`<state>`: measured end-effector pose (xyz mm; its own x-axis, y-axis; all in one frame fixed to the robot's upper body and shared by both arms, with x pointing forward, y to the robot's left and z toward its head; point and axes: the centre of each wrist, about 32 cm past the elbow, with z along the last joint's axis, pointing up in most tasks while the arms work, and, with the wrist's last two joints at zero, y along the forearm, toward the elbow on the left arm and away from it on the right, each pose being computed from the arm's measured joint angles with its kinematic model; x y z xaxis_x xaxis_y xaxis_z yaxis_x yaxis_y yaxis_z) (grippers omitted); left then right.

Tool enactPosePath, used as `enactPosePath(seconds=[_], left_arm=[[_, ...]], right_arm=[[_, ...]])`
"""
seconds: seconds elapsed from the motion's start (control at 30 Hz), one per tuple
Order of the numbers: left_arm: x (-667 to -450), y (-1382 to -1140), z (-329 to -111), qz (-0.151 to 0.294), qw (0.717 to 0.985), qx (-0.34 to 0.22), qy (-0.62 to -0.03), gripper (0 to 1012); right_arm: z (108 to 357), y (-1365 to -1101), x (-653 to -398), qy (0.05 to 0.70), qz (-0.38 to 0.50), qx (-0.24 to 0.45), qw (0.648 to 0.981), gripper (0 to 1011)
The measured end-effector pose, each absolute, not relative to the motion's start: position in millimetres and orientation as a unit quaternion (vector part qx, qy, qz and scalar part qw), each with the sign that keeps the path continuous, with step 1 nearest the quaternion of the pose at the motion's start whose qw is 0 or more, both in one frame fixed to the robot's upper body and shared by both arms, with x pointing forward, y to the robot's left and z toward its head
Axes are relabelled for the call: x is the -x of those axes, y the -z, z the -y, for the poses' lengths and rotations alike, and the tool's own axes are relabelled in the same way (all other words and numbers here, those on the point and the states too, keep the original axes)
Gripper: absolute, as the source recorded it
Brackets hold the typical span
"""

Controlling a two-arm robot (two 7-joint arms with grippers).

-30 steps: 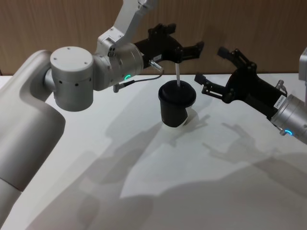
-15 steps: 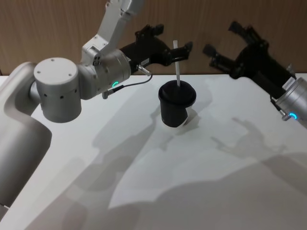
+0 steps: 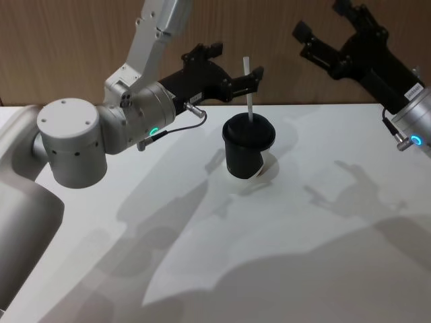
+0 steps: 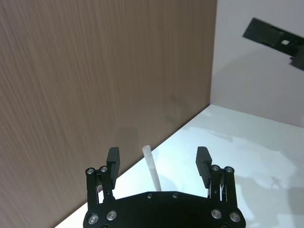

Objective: Pick up the straw with one hand, pass it to the other hand, and insert it into the cup.

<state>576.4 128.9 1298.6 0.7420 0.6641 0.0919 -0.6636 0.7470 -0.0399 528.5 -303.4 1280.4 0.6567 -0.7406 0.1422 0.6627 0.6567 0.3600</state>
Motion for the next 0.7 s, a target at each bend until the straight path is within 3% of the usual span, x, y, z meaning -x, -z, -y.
enactPosePath(seconds=[0.7], left_arm=[[-561,-1294,-136,0.059,0.936,0.046,-0.343,1003]], right_arm=[[290,-1280,-526,0.388,0.081,-0.103,0.912,1001]])
